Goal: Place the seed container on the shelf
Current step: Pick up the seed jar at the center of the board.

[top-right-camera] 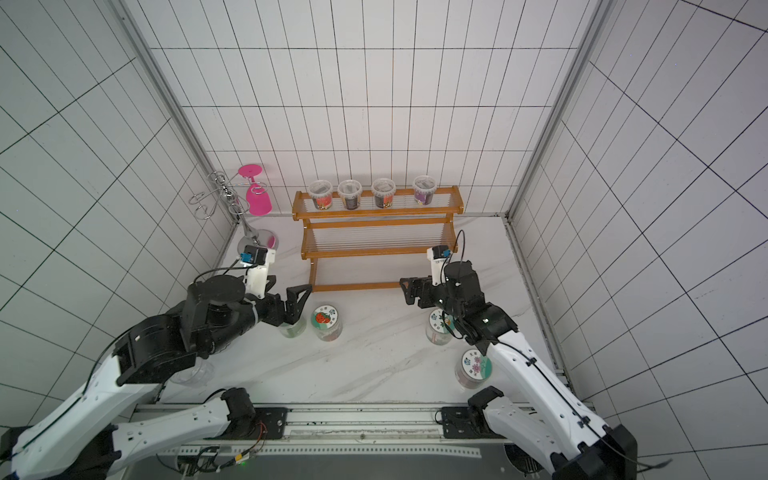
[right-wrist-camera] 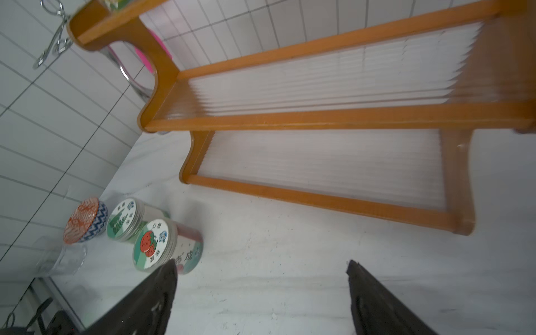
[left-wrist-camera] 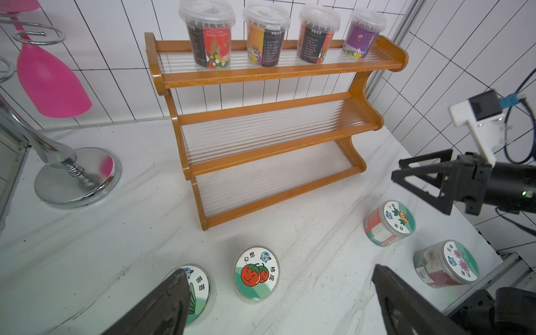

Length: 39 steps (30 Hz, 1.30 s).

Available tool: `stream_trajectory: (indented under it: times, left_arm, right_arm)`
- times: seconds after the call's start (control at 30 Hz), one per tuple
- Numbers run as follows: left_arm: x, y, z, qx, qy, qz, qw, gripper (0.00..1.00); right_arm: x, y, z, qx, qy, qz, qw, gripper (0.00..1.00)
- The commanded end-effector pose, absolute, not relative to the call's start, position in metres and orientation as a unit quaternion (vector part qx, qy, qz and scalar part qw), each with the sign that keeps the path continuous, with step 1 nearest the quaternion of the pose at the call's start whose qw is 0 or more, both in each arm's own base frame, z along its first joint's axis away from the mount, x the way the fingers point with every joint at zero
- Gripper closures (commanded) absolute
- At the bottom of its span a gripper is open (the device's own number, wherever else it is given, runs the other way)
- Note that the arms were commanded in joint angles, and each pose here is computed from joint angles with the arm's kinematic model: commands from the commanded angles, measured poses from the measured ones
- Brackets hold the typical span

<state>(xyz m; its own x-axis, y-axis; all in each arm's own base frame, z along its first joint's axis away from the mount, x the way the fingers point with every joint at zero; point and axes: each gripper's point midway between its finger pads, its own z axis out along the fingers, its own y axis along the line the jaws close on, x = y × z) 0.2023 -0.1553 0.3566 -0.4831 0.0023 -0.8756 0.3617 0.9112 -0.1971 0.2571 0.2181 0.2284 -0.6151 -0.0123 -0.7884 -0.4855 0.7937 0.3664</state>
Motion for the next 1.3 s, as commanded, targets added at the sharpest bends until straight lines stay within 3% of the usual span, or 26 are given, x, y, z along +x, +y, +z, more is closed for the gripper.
stream_trajectory:
  times: [0.0, 0.27, 0.6, 0.97, 1.27]
  left_arm:
    - [0.204, -0.143, 0.353, 0.107, 0.845, -0.150, 0.503, 0.01]
    - [0.213, -0.169, 0.283, 0.117, 0.888, -0.128, 0.426, 0.01]
    - [0.234, -0.166, 0.202, 0.048, 0.936, -0.111, 0.331, 0.01]
    - [0.238, -0.078, 0.184, -0.130, 0.937, -0.094, 0.311, 0.01]
    - [0.236, -0.071, 0.199, -0.135, 0.930, -0.102, 0.327, 0.01]
  right_arm:
    - [0.252, 0.247, 0.215, -0.169, 0.847, 0.292, 0.411, 0.06]
    - [0.231, 0.296, 0.186, -0.256, 0.844, 0.287, 0.374, 0.05]
    - [0.218, 0.305, 0.173, -0.291, 0.837, 0.284, 0.367, 0.04]
    - [0.209, 0.360, 0.150, -0.354, 0.822, 0.268, 0.356, 0.03]
    - [0.185, 0.417, 0.144, -0.466, 0.749, 0.252, 0.397, 0.01]
